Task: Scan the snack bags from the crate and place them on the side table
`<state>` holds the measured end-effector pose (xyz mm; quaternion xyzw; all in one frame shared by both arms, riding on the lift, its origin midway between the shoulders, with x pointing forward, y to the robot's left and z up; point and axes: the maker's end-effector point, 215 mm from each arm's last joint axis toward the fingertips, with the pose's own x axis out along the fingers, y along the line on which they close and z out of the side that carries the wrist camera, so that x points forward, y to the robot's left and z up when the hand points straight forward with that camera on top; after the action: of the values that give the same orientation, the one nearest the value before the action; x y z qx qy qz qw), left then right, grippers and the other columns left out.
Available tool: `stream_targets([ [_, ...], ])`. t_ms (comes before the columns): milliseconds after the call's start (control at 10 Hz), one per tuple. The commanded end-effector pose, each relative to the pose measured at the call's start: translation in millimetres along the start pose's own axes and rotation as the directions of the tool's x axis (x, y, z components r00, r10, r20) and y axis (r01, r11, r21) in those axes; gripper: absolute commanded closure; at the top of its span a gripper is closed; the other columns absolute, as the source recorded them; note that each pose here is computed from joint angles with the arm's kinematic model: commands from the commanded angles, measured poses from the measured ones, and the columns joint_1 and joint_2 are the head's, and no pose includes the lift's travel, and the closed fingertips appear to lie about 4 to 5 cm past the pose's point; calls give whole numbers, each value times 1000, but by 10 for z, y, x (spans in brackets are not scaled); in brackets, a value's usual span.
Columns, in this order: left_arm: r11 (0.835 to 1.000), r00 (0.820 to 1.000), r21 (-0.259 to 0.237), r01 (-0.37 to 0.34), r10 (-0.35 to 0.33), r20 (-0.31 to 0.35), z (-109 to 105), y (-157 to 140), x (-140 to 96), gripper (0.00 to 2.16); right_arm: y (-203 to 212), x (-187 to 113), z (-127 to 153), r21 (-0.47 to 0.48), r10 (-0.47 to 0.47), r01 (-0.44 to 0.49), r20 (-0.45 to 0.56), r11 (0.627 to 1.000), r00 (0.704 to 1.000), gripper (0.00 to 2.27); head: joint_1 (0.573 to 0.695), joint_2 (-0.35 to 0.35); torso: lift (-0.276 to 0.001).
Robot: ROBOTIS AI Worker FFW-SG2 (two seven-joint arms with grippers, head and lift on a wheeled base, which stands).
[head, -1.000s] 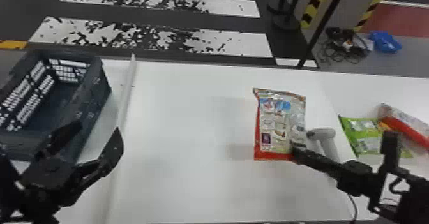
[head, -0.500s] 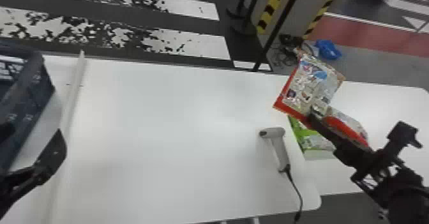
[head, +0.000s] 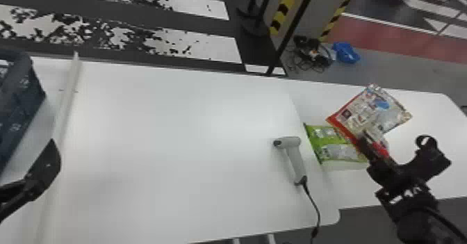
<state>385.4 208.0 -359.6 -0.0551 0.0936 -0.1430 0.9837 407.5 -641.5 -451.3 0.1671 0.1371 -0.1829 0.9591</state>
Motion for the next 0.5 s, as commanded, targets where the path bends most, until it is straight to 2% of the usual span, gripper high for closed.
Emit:
stream_targets([
  [0,1000,1000,-2,2,-2,3,12,-18,7,83,-243,85,-227,8,-88,88,-45,996,995,2013,695,-350,-94],
  [100,1000,1000,-2,2,-2,3,12,-18,7,83,-336,125,-355,14,-121,123,-76,992,990,1892,695,-350,-94],
  [200,1000,1000,-3,0,0,0,-2,-12,-4,83,-409,141,-452,17,-143,146,-104,989,984,1659,695,-350,-94],
  [300,1000,1000,-5,2,-2,-1,-6,-23,-10,83,-453,132,-492,23,-166,170,-114,985,979,691,695,-350,-94],
  [400,1000,1000,-5,3,-3,-1,-10,-30,-22,83,-448,131,-514,24,-166,170,-120,985,979,-2,695,-350,-94],
])
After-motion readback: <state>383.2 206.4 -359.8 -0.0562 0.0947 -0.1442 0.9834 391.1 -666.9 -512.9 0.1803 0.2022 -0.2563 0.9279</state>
